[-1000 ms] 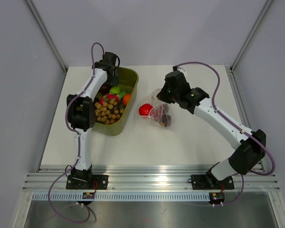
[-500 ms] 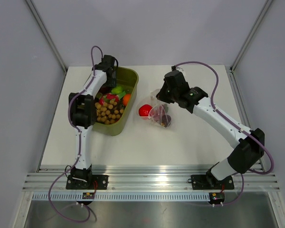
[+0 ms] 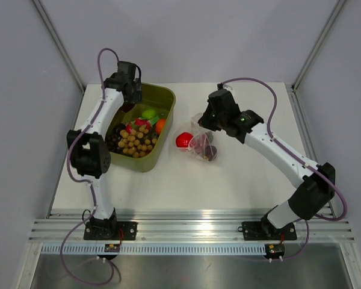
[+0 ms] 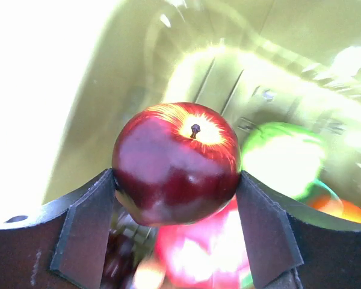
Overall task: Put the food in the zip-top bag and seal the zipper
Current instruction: Pick up the fake fruit from the bin, then place the fake fruit in the zipper food storage bag.
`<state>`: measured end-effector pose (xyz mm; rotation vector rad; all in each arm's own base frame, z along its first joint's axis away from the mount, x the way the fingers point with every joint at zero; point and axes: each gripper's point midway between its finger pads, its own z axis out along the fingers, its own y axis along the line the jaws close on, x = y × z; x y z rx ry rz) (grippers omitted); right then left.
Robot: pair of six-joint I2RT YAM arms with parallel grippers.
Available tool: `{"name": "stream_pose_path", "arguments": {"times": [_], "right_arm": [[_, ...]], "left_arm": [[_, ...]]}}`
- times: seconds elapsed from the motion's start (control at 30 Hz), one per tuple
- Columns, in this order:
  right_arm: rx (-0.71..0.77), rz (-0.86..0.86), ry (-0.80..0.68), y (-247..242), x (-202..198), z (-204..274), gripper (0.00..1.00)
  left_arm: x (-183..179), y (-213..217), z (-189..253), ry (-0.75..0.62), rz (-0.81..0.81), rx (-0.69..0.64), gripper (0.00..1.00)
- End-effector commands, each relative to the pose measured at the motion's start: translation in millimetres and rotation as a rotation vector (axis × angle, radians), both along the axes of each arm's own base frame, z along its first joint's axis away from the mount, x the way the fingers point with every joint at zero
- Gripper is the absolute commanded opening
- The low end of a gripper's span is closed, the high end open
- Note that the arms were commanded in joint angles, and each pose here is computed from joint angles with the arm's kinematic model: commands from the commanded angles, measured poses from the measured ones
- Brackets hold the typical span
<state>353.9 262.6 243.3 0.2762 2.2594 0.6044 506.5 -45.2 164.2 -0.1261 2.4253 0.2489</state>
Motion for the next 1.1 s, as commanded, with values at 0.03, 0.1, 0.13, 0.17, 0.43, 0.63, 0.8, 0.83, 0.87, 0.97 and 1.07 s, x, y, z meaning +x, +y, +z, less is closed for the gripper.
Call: {"name": "stream_pose_path", "arguments": {"times": [0.03,0.1,0.13,0.17,0.43,0.63,0.8,0.83,0.87,0.97,1.07], "right_arm": [[0.044,-0.012,-0.076,-1.1,4.7,29.8,0.0],[0.045,-0.014,-0.074,-1.0,5.1,29.2,0.0],[0.051,-0.009,-0.073,0.2,4.3,29.8,0.0],[0.053,-0.01,-0.074,0.4,4.6,29.8,0.0],[0.048,-0.012,-0.063,1.6,6.1,20.8,0.0],[0.052,-0.015,-0.065,2.5,7.6,21.9,0.0],[0.058,-0.015,-0.074,2.5,7.6,26.3,0.0],[0.06,-0.014,-0.073,2.7,7.4,26.7,0.0],[0.061,-0.014,-0.074,2.7,7.2,27.0,0.0],[0.068,-0.012,-0.075,3.3,6.6,28.6,0.0],[0.082,-0.007,-0.084,4.2,6.1,32.4,0.0]], "left_arm": [[-26.4,-6.9,110.7,-0.223,-0.019,-0.106,0.32],[-41.8,-14.6,129.7,-0.25,-0.046,-0.162,0.32],[-49.3,-25.5,124.9,-0.229,-0.092,-0.207,0.32],[-55.9,-31.5,128.5,-0.233,-0.109,-0.234,0.32],[-132.0,-111.1,147.1,-0.191,-0.394,-0.536,0.33],[-178.8,-169.1,136.8,-0.101,-0.583,-0.77,0.33],[-198.8,-210.6,130.4,-0.033,-0.67,-0.979,0.33],[-200.7,-215.1,127.9,-0.023,-0.677,-0.984,0.33],[-201.8,-219.2,127.9,-0.018,-0.681,-0.989,0.33],[-202.0,-232.9,127.7,-0.007,-0.706,-0.998,0.33],[-194.3,-242.3,120.7,0.013,-0.7,-1.007,0.33]]}}
